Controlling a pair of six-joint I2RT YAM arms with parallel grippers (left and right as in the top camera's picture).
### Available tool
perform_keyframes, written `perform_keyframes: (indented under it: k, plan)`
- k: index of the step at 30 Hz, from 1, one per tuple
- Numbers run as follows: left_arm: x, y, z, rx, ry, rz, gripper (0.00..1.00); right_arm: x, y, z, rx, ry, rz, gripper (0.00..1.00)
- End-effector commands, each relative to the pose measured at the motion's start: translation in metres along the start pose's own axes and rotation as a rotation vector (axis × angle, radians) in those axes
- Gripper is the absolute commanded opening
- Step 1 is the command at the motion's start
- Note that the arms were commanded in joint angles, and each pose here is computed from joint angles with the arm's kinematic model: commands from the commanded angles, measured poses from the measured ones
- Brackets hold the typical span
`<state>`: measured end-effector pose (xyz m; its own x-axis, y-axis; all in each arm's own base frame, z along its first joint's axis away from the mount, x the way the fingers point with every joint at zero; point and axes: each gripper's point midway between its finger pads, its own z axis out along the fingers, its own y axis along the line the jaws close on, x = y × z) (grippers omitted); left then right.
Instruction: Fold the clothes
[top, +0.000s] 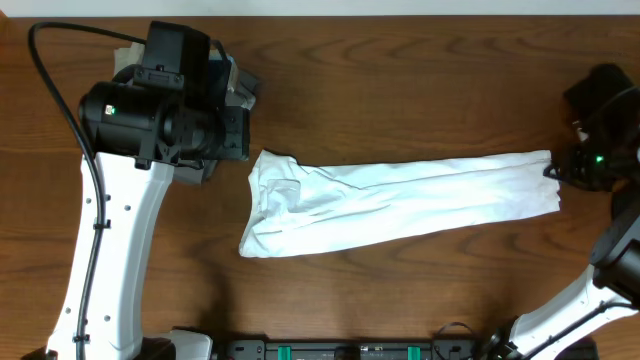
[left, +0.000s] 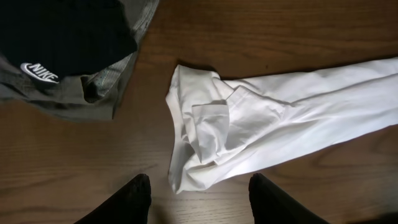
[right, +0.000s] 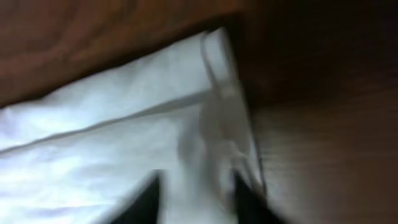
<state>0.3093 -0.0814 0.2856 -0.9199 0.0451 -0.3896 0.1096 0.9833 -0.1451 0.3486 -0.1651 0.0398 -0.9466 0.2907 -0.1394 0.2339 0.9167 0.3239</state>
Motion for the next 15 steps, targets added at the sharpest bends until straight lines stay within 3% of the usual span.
perform_keyframes:
  k: [1, 9, 15]
  plan:
    - [-0.001, 0.002, -0.003, -0.006, -0.010, 0.002, 0.53, -0.010, -0.007, -0.016, 0.052, -0.048, 0.002, 0.62]
    - [-0.001, 0.002, -0.003, -0.006, -0.009, 0.002, 0.54, -0.019, -0.014, -0.003, 0.058, -0.068, -0.192, 0.59]
    - [-0.001, 0.002, -0.003, -0.006, -0.010, 0.002, 0.54, -0.008, -0.017, 0.024, 0.006, -0.007, -0.207, 0.60]
